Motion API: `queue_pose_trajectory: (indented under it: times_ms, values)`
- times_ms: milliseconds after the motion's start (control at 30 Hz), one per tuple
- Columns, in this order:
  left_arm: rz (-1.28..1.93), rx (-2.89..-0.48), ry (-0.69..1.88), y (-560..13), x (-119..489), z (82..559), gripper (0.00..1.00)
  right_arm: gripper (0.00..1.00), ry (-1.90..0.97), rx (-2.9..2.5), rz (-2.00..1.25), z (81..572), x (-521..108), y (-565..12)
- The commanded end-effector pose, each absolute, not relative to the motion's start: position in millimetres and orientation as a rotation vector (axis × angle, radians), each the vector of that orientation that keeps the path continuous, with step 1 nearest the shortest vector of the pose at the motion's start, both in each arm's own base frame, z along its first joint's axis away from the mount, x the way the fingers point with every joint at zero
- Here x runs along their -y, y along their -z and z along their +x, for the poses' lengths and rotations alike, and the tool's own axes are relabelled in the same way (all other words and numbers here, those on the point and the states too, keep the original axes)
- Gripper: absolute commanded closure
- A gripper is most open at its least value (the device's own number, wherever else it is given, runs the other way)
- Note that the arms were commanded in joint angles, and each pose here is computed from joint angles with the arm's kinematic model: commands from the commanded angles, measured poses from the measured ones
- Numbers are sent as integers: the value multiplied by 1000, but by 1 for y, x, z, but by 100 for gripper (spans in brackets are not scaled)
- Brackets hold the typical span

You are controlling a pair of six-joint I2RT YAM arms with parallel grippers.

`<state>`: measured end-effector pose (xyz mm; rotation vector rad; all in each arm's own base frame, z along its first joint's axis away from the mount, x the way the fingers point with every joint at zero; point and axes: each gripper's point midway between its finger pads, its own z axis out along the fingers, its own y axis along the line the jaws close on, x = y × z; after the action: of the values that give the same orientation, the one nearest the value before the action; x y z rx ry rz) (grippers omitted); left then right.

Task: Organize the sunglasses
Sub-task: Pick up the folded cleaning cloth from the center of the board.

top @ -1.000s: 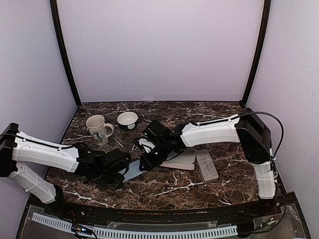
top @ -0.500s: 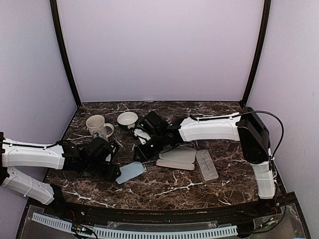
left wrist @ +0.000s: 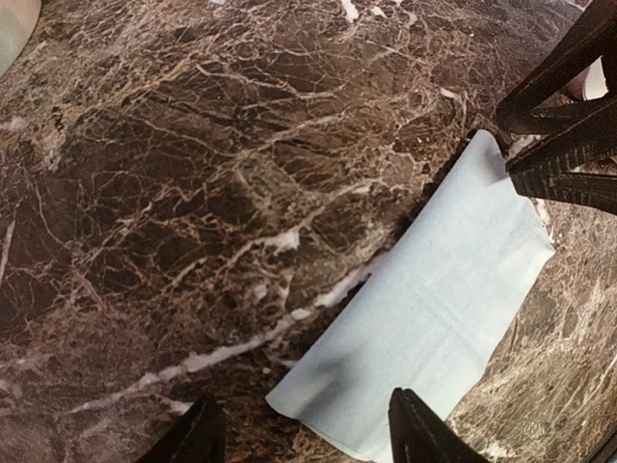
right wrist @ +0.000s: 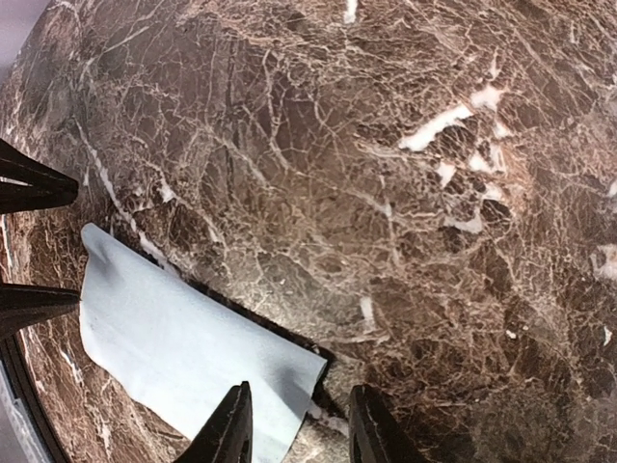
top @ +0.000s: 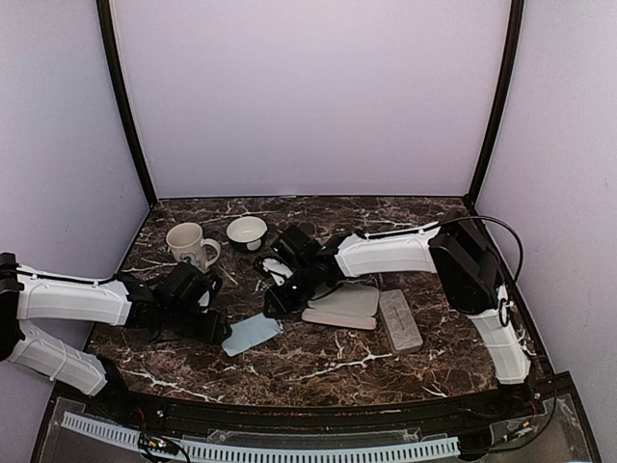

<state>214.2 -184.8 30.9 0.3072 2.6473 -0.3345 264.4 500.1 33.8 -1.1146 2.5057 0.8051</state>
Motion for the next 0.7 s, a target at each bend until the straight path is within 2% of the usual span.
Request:
queue_pose_trajectory:
  times_ms: [0, 433, 667]
  values:
    - [320, -2643, 369, -27, 187, 214, 40, 65, -847, -2476, -1123, 271, -507, -37]
    - [321, -2660, 370, -15, 185, 214, 49, 67, -851, -2493, -1116, 272, -507, -23]
    - [327, -2669, 375, -12, 185, 212, 57, 69, -863, -2495, -1112, 273, -509, -22]
